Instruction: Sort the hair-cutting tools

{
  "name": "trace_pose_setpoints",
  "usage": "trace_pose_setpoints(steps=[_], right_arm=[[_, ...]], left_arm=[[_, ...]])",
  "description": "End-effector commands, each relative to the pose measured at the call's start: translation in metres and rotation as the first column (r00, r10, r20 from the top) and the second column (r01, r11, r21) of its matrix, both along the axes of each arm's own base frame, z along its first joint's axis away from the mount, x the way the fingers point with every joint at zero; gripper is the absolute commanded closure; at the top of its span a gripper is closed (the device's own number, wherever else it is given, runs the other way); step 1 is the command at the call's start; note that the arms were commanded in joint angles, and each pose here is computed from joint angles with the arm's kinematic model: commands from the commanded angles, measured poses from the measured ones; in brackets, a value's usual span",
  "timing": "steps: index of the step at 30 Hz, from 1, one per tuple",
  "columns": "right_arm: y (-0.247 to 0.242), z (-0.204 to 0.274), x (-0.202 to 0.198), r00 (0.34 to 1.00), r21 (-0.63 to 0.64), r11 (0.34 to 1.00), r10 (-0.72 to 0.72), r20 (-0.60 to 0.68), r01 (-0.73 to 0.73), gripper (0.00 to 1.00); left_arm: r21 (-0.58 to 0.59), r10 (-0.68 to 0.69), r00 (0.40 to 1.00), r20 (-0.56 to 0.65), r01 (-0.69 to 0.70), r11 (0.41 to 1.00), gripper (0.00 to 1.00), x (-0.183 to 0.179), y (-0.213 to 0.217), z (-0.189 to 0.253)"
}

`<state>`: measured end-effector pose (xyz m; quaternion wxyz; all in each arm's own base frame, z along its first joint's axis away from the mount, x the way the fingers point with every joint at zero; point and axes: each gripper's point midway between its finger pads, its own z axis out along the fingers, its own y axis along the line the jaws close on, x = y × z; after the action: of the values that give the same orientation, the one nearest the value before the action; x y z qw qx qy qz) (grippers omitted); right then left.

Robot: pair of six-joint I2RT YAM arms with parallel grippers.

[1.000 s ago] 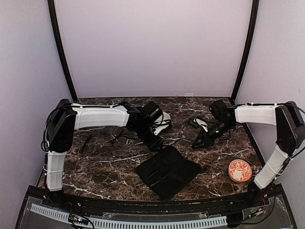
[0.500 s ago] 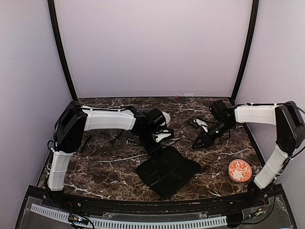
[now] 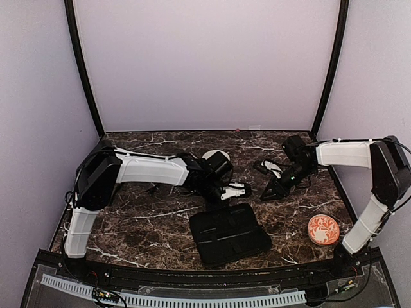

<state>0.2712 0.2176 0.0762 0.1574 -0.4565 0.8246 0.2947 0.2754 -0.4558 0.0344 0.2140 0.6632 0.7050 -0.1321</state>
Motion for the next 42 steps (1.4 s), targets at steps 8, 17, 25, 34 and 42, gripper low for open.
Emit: trace_pose_setpoints(steps=[8,17,25,34,42], right_arm=[[-0.009,-0.007,0.008,1.0,-0.025,0.999,-0.025,0.009,0.026,0.73],[-0.009,-0.01,0.007,1.0,-0.024,0.999,-0.026,-0.004,0.026,0.73],[-0.01,-0.013,0.007,1.0,-0.031,0.999,-0.028,-0.008,0.028,0.74],[-0.01,-0.015,0.008,1.0,-0.035,0.999,-0.029,-0.011,0.029,0.74],[-0.01,-0.015,0.007,0.999,-0.035,0.999,-0.03,-0.012,0.029,0.73]], left_arm=[[0.037,-0.227,0.942,0.246,0.225,0.974,1.0,-0.004,-0.019,0.014],[0.062,-0.226,0.925,0.307,0.218,0.974,1.0,-0.002,-0.019,0.045],[0.025,-0.218,0.925,0.312,0.222,0.975,1.0,-0.012,-0.031,0.053],[0.033,-0.213,0.914,0.344,0.215,0.976,1.0,-0.017,-0.034,0.084],[0.046,-0.145,0.933,0.33,0.138,0.989,0.97,-0.015,-0.025,0.068]])
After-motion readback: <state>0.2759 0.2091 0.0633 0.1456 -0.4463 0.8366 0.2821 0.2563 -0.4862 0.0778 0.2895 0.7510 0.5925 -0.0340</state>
